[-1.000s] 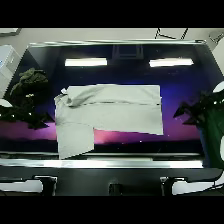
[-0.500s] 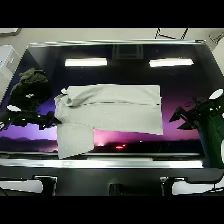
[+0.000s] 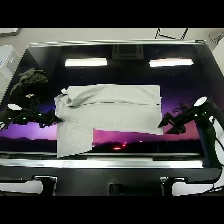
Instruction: Fold the clothes and pants, and hang the long-sleeved shirts on hangers.
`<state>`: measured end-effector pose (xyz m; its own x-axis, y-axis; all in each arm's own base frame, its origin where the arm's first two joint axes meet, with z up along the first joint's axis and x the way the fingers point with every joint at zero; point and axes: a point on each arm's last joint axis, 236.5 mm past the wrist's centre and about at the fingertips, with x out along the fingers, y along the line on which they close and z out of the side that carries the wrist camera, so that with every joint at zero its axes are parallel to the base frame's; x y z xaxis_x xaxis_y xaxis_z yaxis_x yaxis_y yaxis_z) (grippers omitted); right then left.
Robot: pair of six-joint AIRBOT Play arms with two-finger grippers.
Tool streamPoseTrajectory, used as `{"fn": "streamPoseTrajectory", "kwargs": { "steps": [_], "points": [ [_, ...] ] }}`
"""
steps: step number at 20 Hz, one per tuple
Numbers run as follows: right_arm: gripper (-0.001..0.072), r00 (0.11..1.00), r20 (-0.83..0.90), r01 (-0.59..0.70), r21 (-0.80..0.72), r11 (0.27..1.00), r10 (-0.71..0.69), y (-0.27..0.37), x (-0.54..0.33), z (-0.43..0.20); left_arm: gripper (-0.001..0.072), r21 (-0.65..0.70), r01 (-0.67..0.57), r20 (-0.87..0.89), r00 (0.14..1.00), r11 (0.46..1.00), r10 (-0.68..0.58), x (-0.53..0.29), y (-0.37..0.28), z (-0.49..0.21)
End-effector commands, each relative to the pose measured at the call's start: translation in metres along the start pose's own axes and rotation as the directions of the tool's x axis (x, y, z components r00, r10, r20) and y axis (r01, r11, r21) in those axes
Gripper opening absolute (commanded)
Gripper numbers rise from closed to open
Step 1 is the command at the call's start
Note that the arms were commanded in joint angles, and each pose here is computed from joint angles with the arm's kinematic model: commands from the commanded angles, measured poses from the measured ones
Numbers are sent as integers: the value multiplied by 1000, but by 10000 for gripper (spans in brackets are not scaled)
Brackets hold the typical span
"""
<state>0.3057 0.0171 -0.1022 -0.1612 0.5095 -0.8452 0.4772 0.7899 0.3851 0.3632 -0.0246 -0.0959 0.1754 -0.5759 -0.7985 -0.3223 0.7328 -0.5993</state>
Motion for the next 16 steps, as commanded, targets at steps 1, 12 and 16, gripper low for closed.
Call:
{"fn": "streamPoseTrajectory", "kwargs": {
  "steps": [1, 12, 16],
  "points": [
    [481, 1000, -25, -19, -12, 1000, 19, 9, 28, -10, 24, 8, 8, -7, 1000, 1000, -8, -3, -5, -3],
    [39, 620, 728, 207, -511, 834, 292, 183, -294, 23, 24, 514, -184, 654, 716, 838, -244, -296, -223, 62],
    [39, -45, 884, 482, -389, 785, 466, 227, -518, -133, 25, 594, -479, 797, 238, 647, -555, -503, -361, -74]
  ]
}}
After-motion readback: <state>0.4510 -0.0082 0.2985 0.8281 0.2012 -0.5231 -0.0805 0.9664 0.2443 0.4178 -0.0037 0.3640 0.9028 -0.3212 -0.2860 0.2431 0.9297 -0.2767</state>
